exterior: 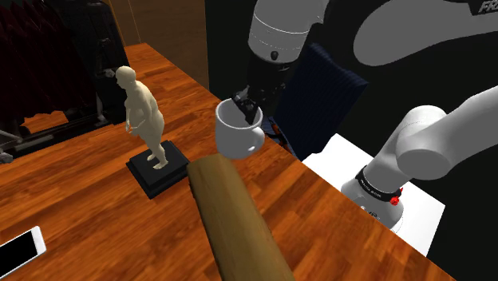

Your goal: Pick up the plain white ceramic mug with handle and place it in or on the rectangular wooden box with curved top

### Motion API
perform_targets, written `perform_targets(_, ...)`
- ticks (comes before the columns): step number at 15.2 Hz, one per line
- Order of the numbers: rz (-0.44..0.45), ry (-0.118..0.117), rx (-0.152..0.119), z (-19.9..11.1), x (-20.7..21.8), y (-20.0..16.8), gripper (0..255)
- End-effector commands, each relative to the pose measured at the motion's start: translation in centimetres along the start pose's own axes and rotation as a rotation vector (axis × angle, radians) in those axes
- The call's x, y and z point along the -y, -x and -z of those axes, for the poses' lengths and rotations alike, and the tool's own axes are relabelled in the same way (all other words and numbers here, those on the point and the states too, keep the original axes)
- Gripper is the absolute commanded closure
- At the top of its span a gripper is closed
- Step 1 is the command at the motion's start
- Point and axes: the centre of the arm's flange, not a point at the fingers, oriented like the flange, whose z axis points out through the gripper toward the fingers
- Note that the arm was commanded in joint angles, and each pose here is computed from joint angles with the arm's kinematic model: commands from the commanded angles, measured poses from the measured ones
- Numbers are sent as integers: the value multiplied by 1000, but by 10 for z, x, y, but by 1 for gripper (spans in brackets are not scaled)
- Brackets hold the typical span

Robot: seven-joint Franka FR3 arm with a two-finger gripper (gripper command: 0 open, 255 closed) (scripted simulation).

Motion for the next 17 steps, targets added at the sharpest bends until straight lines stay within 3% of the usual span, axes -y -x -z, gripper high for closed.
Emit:
perform_targets(1, -2, 0, 0, 4, 11, 23, 255)
perform_targets(14, -2, 0, 0, 31, 95, 171, 255)
perform_targets(17, -2, 0, 0, 16, 95, 173, 255)
